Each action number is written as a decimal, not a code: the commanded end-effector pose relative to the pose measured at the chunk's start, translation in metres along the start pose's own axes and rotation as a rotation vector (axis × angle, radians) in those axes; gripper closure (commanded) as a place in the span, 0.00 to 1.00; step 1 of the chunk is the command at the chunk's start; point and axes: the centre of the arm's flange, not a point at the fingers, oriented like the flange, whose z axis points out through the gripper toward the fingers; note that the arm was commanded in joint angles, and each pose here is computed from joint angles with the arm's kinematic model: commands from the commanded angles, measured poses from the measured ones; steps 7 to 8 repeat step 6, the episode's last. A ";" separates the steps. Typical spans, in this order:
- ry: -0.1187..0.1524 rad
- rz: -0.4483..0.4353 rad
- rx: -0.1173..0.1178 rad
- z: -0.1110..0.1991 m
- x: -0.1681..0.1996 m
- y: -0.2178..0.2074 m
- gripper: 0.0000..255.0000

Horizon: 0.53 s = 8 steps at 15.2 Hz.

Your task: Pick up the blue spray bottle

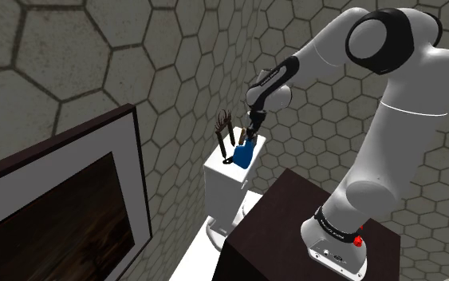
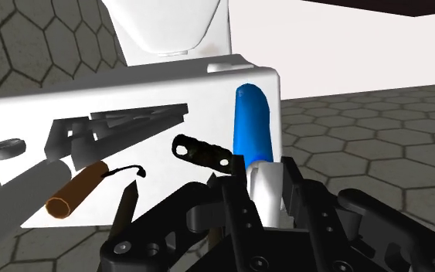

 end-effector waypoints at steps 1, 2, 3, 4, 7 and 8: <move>0.000 0.000 0.000 -0.010 -0.001 0.001 1.00; 0.000 0.000 0.000 -0.015 -0.001 0.001 1.00; 0.000 0.000 0.000 -0.020 -0.001 0.001 1.00; 0.000 0.000 0.000 -0.025 -0.001 0.001 1.00; 0.000 0.000 0.000 -0.026 -0.001 0.001 1.00; 0.000 0.000 0.000 -0.026 -0.001 0.001 1.00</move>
